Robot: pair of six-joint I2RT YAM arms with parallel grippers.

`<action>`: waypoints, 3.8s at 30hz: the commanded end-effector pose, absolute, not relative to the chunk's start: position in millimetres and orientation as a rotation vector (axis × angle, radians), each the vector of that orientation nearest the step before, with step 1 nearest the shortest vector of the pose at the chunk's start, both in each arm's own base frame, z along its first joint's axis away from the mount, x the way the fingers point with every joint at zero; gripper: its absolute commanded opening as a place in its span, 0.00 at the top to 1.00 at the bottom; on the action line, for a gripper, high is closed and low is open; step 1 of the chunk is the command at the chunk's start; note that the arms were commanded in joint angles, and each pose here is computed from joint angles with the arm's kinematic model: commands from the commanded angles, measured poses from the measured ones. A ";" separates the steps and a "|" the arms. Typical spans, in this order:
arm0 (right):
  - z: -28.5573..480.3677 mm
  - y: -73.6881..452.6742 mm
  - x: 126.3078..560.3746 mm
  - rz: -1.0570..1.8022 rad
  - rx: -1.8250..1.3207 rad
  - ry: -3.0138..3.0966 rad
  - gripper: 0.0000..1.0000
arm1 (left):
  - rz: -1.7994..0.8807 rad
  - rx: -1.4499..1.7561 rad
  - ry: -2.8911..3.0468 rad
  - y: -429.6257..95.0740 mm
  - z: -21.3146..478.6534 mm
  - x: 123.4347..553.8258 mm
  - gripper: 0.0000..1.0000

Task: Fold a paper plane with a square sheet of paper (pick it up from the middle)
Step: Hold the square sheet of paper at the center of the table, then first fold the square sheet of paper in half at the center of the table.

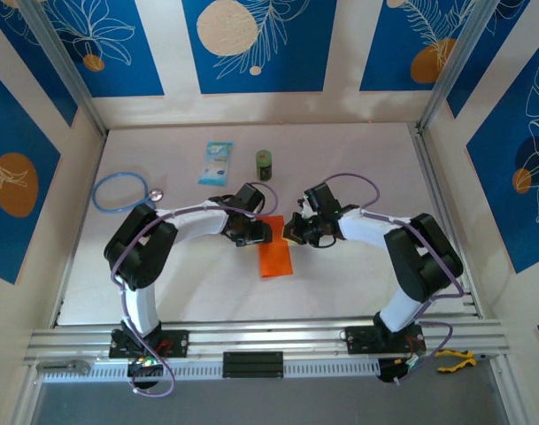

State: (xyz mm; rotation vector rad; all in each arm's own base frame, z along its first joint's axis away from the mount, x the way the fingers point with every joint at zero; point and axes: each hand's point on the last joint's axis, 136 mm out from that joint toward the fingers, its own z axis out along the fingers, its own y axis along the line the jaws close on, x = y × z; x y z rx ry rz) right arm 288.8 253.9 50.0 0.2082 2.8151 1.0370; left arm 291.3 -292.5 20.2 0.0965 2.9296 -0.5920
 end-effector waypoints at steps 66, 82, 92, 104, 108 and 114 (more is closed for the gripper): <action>-19.2 242.0 260.6 0.755 0.138 3.054 1.00 | -0.540 0.110 2.996 -293.9 -14.7 273.9 0.44; -21.5 238.2 260.7 0.793 0.147 3.076 1.00 | -1.218 0.114 2.594 -330.4 97.6 289.5 0.77; -22.5 237.4 259.6 0.785 0.168 3.082 1.00 | -1.199 0.060 2.676 -321.5 58.1 284.2 0.97; -27.9 235.0 255.2 0.764 0.188 3.102 1.00 | -1.042 -0.013 2.783 -291.9 11.1 272.6 1.00; -31.5 233.7 251.9 0.739 0.191 3.113 1.00 | -1.016 -0.032 2.815 -284.9 -3.9 267.4 1.00; -31.2 232.4 251.8 0.723 0.201 3.109 1.00 | -1.038 -0.037 2.780 -287.4 12.9 271.5 1.00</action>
